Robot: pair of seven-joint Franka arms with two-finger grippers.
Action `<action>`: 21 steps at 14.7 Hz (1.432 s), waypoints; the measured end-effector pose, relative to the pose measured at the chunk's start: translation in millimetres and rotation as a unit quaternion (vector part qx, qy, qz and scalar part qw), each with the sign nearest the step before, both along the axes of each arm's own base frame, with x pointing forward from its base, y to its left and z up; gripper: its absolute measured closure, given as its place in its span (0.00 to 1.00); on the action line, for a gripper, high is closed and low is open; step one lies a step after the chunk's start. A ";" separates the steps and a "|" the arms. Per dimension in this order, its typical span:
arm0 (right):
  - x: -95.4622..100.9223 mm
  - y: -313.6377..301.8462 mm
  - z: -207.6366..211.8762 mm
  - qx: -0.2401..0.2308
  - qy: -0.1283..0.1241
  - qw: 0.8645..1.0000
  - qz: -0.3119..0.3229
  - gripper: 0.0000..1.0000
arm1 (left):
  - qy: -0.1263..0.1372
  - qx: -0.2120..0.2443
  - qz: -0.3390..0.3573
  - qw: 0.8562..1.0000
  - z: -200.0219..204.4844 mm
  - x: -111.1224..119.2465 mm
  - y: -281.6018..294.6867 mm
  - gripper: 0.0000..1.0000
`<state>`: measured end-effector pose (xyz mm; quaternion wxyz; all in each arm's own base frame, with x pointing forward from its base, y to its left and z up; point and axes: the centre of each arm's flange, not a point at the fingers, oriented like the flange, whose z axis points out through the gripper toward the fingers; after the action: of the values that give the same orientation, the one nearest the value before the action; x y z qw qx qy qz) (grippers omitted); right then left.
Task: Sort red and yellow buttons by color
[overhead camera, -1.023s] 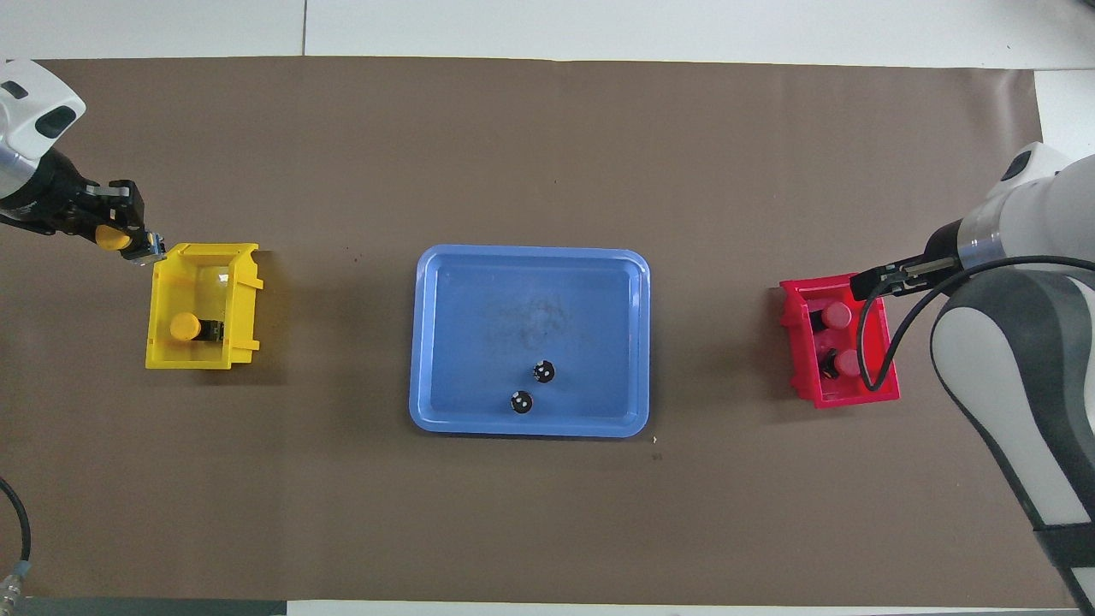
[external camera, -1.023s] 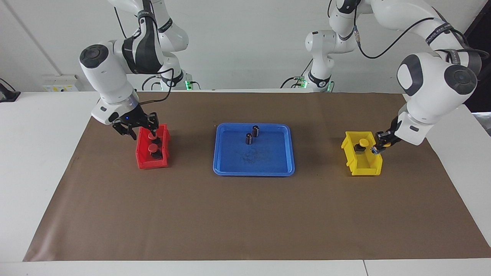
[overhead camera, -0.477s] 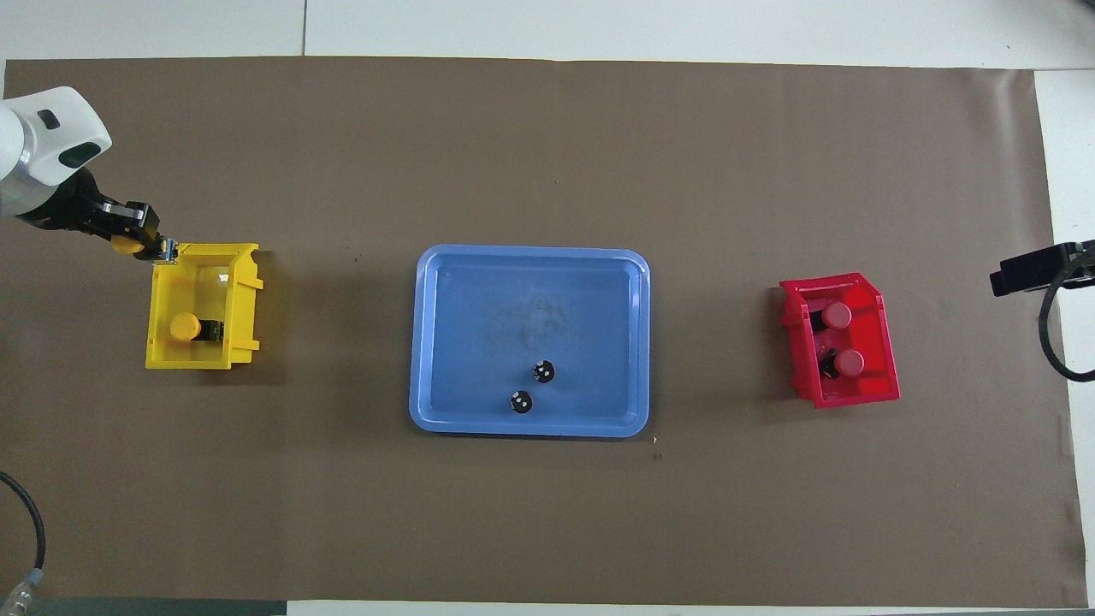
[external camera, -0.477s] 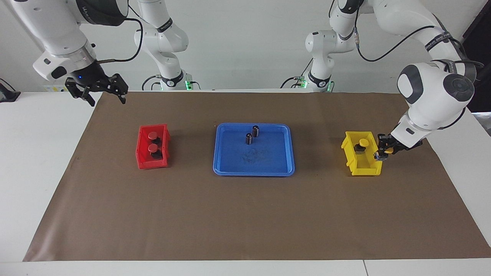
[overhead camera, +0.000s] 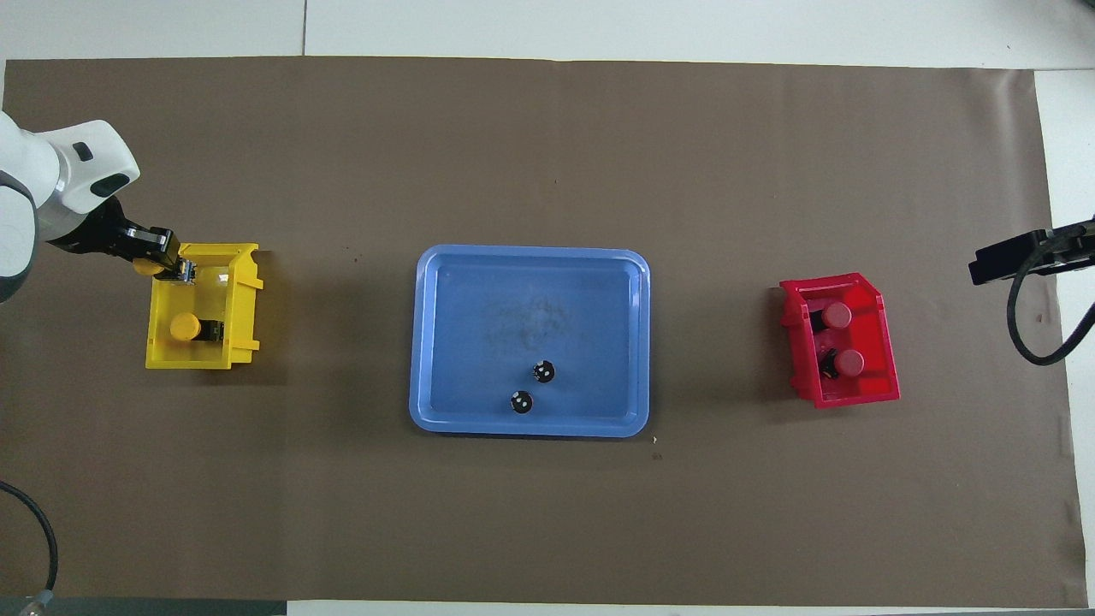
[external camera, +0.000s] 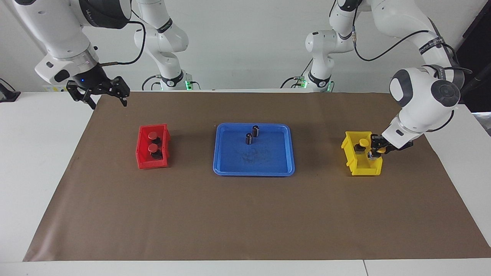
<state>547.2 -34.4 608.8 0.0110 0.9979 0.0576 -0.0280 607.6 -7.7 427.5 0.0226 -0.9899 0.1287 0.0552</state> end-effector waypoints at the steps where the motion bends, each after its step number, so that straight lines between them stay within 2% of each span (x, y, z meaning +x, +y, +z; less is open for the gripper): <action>1: 1.1 -4.0 -1.5 0.000 0.001 1.000 -0.004 0.00 | -0.004 0.000 -0.001 1.000 -3.4 -2.2 -0.3 0.58; 6: 0.5 -7.4 4.0 0.000 -0.003 1.000 -0.007 0.00 | -0.021 -0.002 -0.002 1.000 -22.3 -11.3 -0.9 0.58; 12: -5.5 -6.3 6.8 0.001 0.007 1.000 -0.006 0.00 | -0.035 -0.004 0.005 0.999 -48.0 -13.0 -4.5 0.58; 18: -13.8 -7.8 9.9 0.002 0.022 1.000 -0.008 0.00 | -0.038 -0.004 0.010 0.999 -67.4 -19.4 -10.0 0.58; 21: -16.2 -9.1 13.0 0.003 0.021 1.000 -0.010 0.00 | -0.041 -0.004 0.010 0.999 -69.0 -19.7 -10.1 0.58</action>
<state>531.0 -43.6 621.9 0.0070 0.9976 0.0484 -0.0487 587.9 -17.7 358.6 0.0228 -0.9926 0.1181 0.0146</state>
